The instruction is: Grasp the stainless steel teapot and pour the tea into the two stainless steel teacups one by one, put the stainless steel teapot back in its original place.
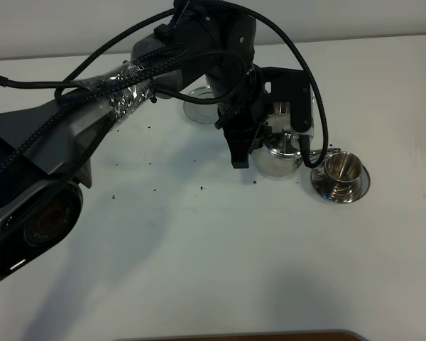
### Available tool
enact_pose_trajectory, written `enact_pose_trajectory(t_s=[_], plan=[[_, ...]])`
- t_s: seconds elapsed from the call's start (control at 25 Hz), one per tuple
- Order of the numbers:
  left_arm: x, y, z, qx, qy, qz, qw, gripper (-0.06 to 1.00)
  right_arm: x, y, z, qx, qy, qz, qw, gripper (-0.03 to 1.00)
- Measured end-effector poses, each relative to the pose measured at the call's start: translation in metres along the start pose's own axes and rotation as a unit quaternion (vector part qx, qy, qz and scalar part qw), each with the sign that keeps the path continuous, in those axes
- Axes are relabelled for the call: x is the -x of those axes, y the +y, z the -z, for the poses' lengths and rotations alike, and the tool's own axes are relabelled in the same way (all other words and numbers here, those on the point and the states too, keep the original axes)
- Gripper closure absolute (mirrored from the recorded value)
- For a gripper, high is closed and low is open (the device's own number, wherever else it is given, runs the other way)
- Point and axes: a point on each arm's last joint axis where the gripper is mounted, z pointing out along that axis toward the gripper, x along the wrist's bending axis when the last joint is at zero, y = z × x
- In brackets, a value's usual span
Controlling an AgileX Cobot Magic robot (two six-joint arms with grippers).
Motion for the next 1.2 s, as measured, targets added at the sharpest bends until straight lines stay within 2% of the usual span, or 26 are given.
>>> enact_pose_trajectory(t_s=[0.2,1.2], plan=[[0.002,0.004,0.0,-0.031,0.022,-0.008,0.999,0.69,0.0,0.0,0.0,0.0,0.0,0.0,1.0,0.58],[0.019,0.037,0.005,-0.095,0.108,-0.053,0.988,0.69,0.0,0.0,0.0,0.0,0.0,0.0,1.0,0.58]])
